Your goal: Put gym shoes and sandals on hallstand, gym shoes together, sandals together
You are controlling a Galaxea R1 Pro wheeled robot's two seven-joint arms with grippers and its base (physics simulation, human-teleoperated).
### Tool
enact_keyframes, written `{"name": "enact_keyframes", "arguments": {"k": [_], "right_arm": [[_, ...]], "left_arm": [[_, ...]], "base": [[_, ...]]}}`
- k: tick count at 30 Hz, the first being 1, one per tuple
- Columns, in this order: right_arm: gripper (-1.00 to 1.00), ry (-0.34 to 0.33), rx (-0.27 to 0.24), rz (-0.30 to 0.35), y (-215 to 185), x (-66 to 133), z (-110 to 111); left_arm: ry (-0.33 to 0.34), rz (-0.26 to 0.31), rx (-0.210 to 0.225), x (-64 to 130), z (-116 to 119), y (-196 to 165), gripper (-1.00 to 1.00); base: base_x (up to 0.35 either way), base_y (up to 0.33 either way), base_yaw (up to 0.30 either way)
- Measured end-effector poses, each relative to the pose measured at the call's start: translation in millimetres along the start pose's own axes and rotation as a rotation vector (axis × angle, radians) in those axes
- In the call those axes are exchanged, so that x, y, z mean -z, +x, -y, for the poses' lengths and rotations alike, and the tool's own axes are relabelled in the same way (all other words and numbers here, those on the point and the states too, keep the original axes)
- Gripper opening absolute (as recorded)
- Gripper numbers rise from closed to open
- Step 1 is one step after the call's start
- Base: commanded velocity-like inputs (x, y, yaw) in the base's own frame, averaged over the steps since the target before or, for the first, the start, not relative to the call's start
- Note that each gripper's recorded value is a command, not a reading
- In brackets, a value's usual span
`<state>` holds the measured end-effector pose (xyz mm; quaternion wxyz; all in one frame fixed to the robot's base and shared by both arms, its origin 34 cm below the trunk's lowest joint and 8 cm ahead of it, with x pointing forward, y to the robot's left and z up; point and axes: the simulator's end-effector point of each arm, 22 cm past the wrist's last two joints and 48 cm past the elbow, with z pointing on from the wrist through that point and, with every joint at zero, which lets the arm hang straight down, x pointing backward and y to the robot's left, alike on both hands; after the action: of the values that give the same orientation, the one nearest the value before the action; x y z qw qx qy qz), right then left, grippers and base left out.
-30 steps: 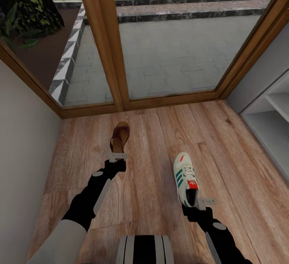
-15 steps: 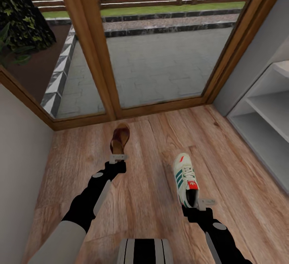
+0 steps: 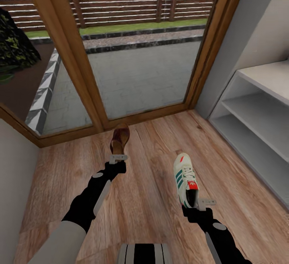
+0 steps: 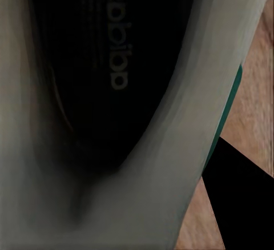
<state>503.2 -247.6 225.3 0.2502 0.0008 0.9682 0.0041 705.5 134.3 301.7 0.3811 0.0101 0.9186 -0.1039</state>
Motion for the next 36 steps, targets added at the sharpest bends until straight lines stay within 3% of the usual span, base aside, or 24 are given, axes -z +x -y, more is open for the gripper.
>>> {"name": "enact_keyframes", "arguments": {"k": [15, 23, 36], "right_arm": [[-1.00, 0.000, 0.000, 0.043, -20, 10.8, 0], [-1.00, 0.000, 0.001, 0.055, -25, 13.5, 0], [-1.00, 0.000, 0.000, 0.066, -29, 16.2, 0]], "left_arm": [[0.002, 0.043, -0.009, 13.2, 3, -25, -1.00], [0.002, 0.052, -0.011, 16.6, 4, -31, -1.00], [0.002, 0.031, -0.013, 19.5, 5, -31, -1.00]], "base": [[-0.002, 0.004, -0.161], [-0.087, 0.211, -0.110], [-0.007, 0.044, -0.123]]}}
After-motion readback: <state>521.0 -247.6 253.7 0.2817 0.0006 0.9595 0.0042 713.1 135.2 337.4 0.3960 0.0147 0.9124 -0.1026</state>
